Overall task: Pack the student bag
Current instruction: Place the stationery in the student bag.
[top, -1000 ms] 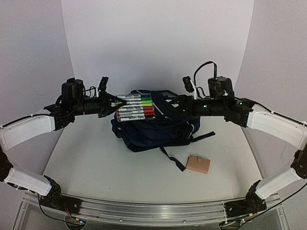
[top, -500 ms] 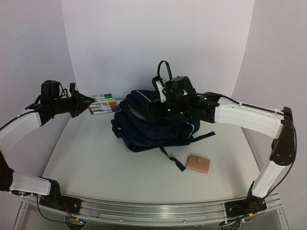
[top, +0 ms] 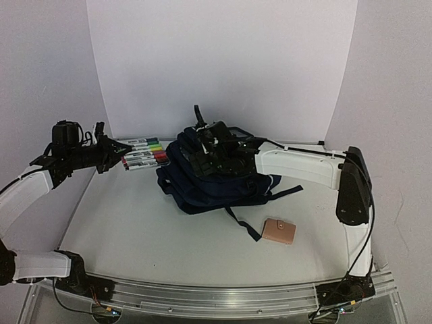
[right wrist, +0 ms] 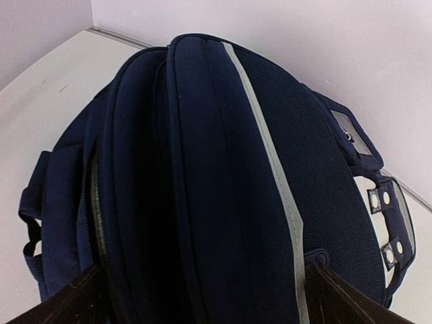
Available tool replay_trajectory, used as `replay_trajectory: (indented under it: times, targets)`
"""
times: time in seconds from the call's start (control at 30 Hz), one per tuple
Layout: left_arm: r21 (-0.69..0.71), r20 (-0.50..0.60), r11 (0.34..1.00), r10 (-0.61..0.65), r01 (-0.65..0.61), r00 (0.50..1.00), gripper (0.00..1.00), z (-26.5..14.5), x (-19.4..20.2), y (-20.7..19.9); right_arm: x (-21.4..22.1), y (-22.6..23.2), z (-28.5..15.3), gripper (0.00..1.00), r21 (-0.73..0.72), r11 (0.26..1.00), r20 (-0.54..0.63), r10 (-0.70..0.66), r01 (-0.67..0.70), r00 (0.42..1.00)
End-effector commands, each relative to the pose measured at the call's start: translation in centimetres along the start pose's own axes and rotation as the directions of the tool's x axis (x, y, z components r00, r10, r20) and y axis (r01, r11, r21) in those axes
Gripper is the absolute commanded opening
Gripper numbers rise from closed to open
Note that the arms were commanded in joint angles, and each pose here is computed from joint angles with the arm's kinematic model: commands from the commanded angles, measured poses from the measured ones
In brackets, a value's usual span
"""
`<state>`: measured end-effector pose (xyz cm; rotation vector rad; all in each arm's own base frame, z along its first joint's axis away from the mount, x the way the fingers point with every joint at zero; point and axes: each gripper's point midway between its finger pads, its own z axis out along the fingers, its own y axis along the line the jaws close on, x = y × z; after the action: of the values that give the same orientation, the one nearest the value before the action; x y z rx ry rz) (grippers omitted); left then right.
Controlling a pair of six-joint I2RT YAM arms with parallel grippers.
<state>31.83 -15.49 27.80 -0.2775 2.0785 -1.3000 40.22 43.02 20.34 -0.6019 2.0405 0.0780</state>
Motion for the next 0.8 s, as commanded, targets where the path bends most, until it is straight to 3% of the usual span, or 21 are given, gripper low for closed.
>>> replay_trajectory:
  times: [0.0, 0.07, 0.13, 0.37, 0.43, 0.63, 0.77]
  targets:
    - [0.093, 0.003, 0.991, 0.095, -0.095, 0.996, 0.00, -1.0, 0.3, -2.6, -1.5, -2.2, 0.8, 0.98, 0.188, 0.982, 0.036, 0.002, -0.009, 0.999]
    - [0.100, 0.009, 0.989, 0.108, -0.108, 0.994, 0.00, -1.3, 0.3, -3.0, -1.7, -2.8, 1.1, 0.95, 0.237, 0.972, 0.042, 0.001, -0.010, 0.999]
    - [0.109, 0.023, 0.987, 0.114, -0.116, 0.993, 0.00, -1.5, 0.1, -3.4, -2.8, -2.9, 1.0, 0.84, 0.245, 0.969, 0.066, 0.016, -0.031, 0.998]
    - [0.129, 0.061, 0.990, 0.047, -0.054, 0.997, 0.00, -0.4, -0.7, -3.8, -7.2, -2.7, -1.8, 0.16, 0.144, 0.979, 0.161, 0.119, -0.142, 0.980]
    - [0.152, 0.076, 0.987, 0.033, -0.045, 0.997, 0.00, 0.3, -0.9, -4.6, -8.7, -3.1, -3.5, 0.02, 0.106, 0.976, 0.194, 0.166, -0.189, 0.967]
    - [0.206, 0.041, 0.978, 0.009, -0.017, 0.999, 0.00, 4.4, 0.2, -7.3, -11.6, -4.2, -8.0, 0.00, -0.005, 0.956, 0.281, 0.283, -0.294, 0.917]
    - [0.215, 0.034, 0.976, -0.037, 0.029, 0.999, 0.00, 6.1, 0.1, -6.8, -12.7, -5.0, -10.2, 0.00, -0.057, 0.942, 0.327, 0.331, -0.331, 0.885]
